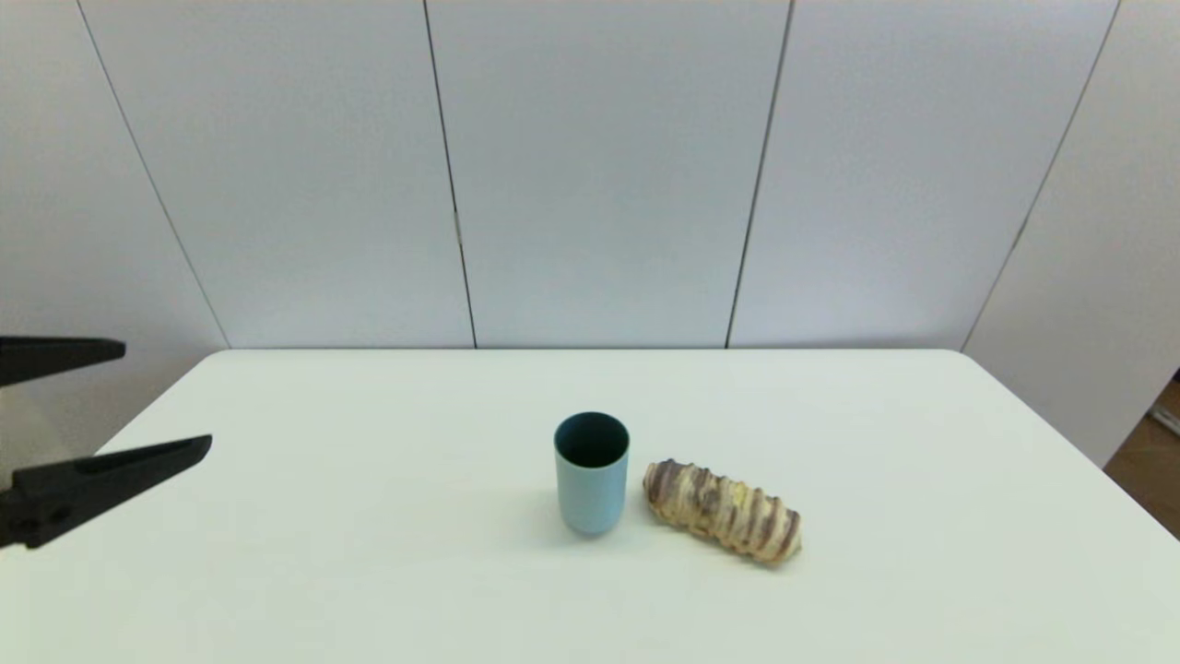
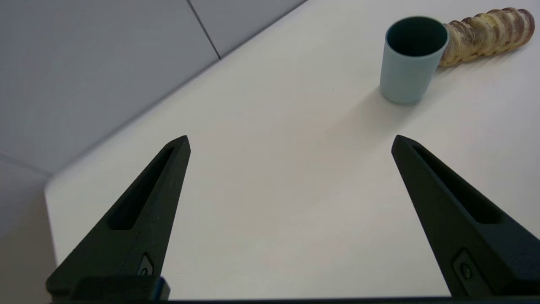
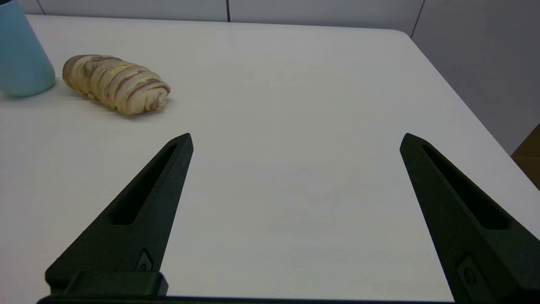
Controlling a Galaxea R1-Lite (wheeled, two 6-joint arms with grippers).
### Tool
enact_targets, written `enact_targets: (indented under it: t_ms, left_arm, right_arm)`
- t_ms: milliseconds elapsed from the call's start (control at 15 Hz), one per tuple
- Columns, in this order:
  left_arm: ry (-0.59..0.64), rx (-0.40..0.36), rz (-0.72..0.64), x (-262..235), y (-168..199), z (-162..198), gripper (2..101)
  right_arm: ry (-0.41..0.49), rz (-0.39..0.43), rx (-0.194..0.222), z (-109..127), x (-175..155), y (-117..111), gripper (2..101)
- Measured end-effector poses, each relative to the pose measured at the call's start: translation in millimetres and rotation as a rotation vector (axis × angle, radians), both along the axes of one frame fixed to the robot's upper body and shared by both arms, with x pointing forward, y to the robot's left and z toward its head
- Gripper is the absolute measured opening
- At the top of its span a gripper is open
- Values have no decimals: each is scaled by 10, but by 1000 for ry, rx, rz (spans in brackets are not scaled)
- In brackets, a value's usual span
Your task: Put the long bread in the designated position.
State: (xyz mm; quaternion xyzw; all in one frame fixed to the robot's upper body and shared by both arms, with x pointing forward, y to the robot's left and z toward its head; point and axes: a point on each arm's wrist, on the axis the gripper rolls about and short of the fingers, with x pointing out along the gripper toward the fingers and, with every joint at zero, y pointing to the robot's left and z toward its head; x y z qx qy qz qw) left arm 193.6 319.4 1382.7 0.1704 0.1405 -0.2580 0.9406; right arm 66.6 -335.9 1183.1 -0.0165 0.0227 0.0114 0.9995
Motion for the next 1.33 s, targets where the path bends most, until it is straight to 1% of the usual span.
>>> enact_targets:
  t_ms: [267,667,933,1133,1333]
  left_arm:
    - [-52,-69,53,-466,38,-519,971]
    - [-132,-175,91,-943,53,-1175,974]
    - [-203,-239,219,-1101,81,-1469,977]
    - [-271,-251,290,-1149,95,-1672,977]
    - [-320,-242,417,-1197,123,-1847,977]
  right_arm:
    - [0,0,1,0,0,0,973]
    - [0,0,0,0,0,0,973]
    - [0,0,0,0,0,0,973]
    - [0,0,1,0,0,0,973]
    - [0,0,0,0,0,0,973]
